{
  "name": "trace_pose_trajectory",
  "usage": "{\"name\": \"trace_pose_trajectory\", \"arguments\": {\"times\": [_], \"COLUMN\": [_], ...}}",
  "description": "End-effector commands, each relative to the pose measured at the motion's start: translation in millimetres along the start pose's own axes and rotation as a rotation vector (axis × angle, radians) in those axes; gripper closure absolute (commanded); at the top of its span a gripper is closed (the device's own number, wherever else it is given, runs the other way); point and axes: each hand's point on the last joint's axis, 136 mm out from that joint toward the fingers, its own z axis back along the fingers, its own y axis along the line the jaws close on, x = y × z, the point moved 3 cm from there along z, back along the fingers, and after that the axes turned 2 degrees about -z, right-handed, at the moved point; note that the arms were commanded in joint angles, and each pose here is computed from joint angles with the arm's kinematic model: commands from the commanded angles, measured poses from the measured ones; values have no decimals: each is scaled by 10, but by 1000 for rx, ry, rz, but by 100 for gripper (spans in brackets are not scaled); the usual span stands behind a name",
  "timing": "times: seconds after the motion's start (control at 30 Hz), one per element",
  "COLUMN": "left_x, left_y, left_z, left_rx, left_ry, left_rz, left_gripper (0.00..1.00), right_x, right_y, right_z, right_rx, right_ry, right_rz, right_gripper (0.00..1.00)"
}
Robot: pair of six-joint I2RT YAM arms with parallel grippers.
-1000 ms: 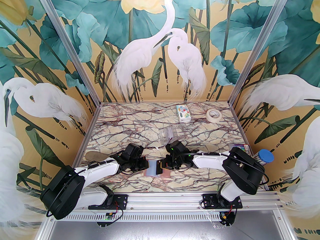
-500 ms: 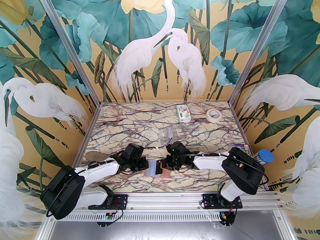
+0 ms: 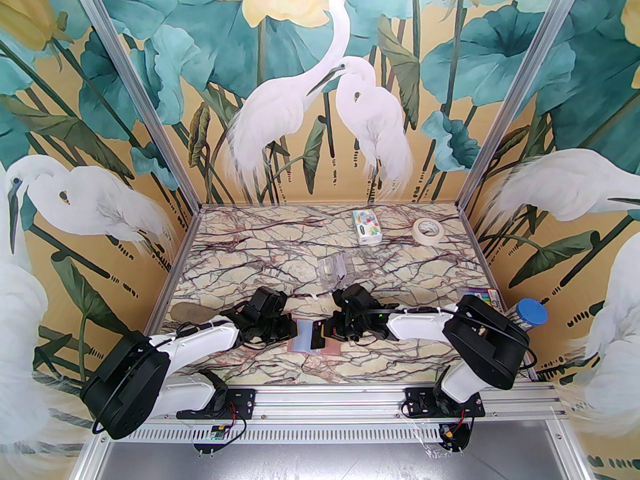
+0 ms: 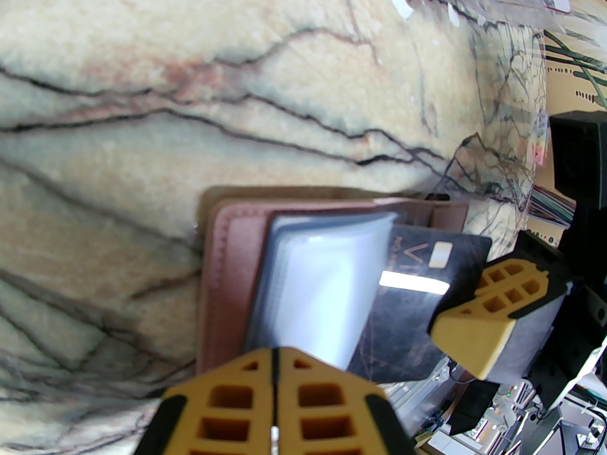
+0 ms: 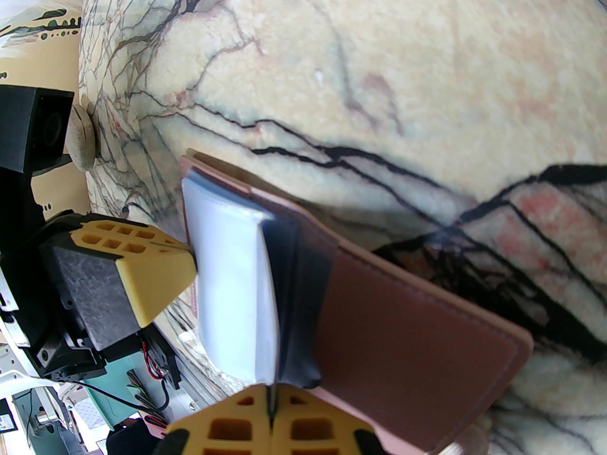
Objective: Put the credit cards into the card holder
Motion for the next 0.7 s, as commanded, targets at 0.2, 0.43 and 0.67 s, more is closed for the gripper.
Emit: {"name": "trace_pose_trajectory", "arguments": {"times": [0.2, 0.43, 0.67], "left_x": [-147, -106, -69], "left_y": [258, 229, 209], "left_z": [-52, 17, 78], "left_rx": [117, 134, 153], "left_ry": [37, 18, 3], "left_rz": [21, 13, 4], "left_gripper": [94, 89, 78], "right_x": [-91, -108, -122], "right_y": [-304, -405, -459], "right_z": [-85, -137, -156], "right_rx": [-96, -119, -129], "right_ry": [18, 29, 34], "right_rz": [-10, -22, -30], "right_gripper": [100, 100, 100]}}
